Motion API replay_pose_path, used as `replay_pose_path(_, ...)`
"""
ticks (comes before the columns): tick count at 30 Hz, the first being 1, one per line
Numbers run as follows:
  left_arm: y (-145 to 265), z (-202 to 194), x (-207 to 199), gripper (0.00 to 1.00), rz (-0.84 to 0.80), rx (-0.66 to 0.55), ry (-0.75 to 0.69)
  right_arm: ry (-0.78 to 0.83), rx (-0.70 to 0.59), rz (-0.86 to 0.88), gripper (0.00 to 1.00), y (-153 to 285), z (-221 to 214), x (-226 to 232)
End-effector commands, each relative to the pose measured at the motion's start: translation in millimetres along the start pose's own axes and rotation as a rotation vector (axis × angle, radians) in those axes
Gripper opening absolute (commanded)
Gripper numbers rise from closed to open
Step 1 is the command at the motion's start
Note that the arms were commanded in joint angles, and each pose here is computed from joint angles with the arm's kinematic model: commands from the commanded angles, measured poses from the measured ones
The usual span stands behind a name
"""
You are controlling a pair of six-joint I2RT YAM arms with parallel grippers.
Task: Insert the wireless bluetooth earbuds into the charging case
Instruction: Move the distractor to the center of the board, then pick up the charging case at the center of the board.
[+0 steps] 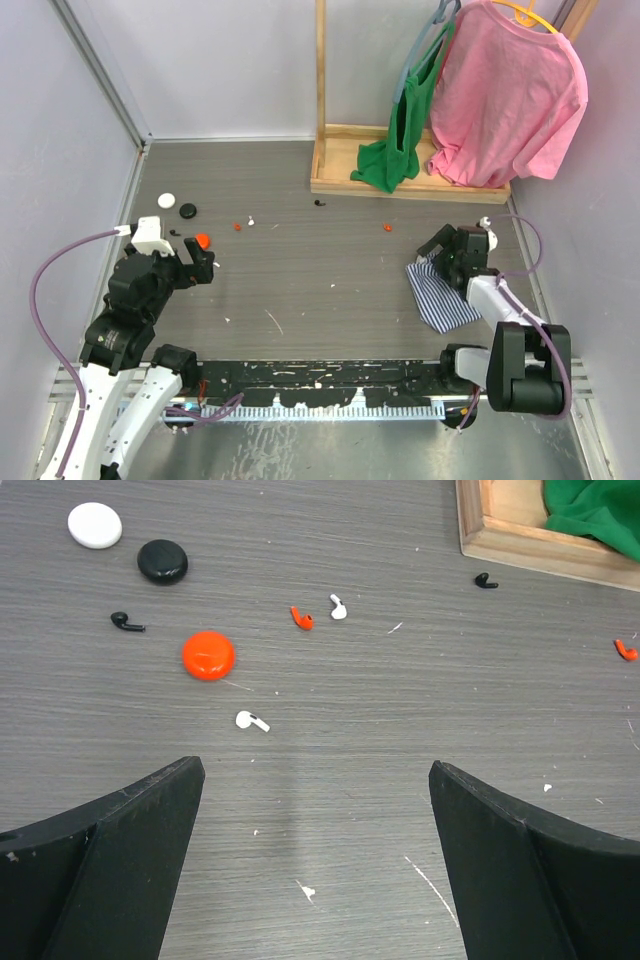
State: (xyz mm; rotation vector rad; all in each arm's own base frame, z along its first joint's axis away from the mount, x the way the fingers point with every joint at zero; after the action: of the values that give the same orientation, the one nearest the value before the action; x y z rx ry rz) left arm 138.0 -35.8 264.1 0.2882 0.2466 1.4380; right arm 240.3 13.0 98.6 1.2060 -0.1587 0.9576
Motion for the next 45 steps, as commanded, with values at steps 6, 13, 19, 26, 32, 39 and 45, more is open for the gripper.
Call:
replay_pose_path(6, 2, 5, 0, 0.98, 0.002, -0.033, -0.009, -0.122, -0.163, -0.104, 1.00, 2, 35, -26)
replay_pose_path(13, 2, 5, 1, 0.98, 0.006, -0.034, -0.011, -0.143, -0.197, -0.123, 1.00, 1, 50, -30)
replay_pose_path(19, 1, 5, 2, 0.98, 0.020, -0.033, -0.014, -0.102, -0.175, -0.078, 1.00, 5, 55, -20)
replay_pose_path(26, -2, 5, 2, 0.98, 0.030, -0.020, -0.015, -0.016, -0.167, 0.063, 1.00, 32, 63, 7)
replay_pose_path(32, -5, 6, 1, 0.98, 0.037, 0.009, 0.009, 0.076, -0.147, 0.197, 1.00, 60, 63, 27)
replay_pose_path(39, -14, 9, -1, 0.98, 0.047, 0.064, 0.037, 0.227, -0.132, 0.337, 1.00, 94, 58, 58)
replay_pose_path(45, -28, 12, -3, 0.98, 0.082, 0.114, 0.073, 0.398, -0.101, 0.478, 1.00, 118, 40, 82)
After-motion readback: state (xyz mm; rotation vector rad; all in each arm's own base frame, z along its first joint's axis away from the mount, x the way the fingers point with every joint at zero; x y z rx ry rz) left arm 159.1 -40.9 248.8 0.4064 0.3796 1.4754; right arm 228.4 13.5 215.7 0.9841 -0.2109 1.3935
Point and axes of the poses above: each gripper's point midway between its finger pads, its own y axis back along the fingers, its own x axis along the line the jaws close on, z = x × y, the point moved 8 cm from there along y, back along the fingers, and after that the axes turned 13 degrees about -y, right-handed, at the moved point
